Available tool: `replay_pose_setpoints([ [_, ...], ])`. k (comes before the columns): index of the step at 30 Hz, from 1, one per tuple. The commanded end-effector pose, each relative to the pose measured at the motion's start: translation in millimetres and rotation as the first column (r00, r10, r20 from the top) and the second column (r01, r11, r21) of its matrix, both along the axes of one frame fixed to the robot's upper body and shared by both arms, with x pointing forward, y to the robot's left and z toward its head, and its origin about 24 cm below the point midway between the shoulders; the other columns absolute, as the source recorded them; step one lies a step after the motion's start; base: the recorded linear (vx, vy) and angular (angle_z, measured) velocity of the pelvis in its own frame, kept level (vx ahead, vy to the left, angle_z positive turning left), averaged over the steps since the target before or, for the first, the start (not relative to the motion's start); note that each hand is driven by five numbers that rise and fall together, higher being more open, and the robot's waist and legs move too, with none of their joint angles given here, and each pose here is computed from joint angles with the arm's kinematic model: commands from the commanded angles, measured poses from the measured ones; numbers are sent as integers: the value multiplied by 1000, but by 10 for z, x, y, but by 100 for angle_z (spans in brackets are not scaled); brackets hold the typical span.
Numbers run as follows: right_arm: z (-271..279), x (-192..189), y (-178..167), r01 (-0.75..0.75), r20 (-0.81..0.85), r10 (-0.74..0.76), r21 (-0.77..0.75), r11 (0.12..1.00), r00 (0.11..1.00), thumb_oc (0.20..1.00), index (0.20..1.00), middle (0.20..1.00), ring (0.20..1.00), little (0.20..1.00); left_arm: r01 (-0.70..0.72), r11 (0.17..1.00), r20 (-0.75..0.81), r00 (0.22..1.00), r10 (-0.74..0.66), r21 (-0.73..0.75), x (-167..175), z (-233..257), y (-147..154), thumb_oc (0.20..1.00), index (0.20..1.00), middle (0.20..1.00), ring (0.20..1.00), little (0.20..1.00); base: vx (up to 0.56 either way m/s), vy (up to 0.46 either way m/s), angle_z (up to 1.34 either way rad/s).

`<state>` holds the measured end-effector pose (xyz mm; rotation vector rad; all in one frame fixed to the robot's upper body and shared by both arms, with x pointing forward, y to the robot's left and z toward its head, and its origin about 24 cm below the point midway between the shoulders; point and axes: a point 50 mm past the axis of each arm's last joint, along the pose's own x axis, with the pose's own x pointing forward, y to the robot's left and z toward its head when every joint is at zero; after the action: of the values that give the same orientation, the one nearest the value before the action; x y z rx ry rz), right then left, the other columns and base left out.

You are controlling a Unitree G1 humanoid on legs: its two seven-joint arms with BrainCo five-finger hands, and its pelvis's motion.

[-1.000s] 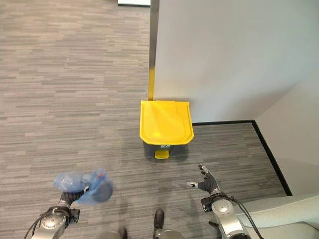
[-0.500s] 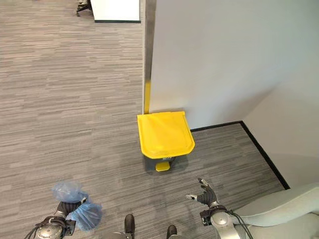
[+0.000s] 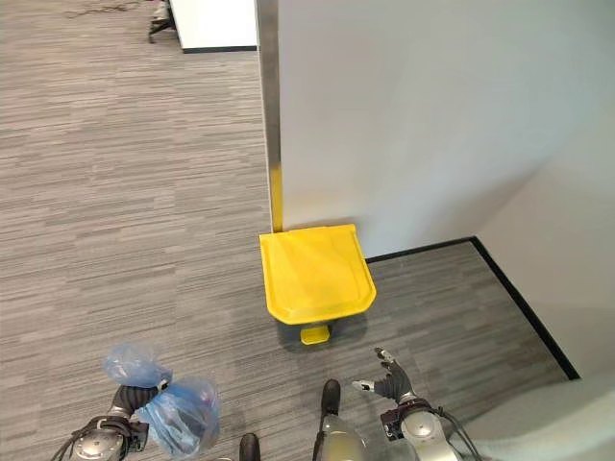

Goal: Gather garbage on tea table into small bin, then transfer packed bag to large trash can.

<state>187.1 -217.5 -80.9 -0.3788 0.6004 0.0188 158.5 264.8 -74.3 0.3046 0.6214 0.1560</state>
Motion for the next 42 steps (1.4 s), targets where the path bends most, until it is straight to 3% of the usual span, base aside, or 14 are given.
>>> replay_pose_setpoints([
  [1, 212, 196, -180, 2, 105, 5, -64, 998, 995, 1000, 1000, 1000, 1000, 1000, 51, 999, 160, 986, -51, 4, 283, 270, -19, 200, 200, 200, 200, 200, 96, -157, 32],
  [19, -25, -39, -315, 106, -19, -107, -68, 992, 994, 1000, 1000, 1000, 1000, 1000, -39, 998, 95, 995, 34, 47, 56, 185, 191, 200, 200, 200, 200, 200, 81, 35, 0],
  [31, 32, 110, -135, 59, 23, -58, -35, 998, 998, 1000, 1000, 1000, 1000, 1000, -47, 994, 110, 993, 36, 99, 114, 271, 322, 200, 200, 200, 200, 200, 12, 153, -18],
  [42, 41, 76, -230, 90, 25, -89, -51, 995, 996, 1000, 1000, 1000, 1000, 1000, -7, 995, 137, 991, -7, 101, 241, 300, 239, 200, 200, 200, 200, 200, 189, 18, 27],
])
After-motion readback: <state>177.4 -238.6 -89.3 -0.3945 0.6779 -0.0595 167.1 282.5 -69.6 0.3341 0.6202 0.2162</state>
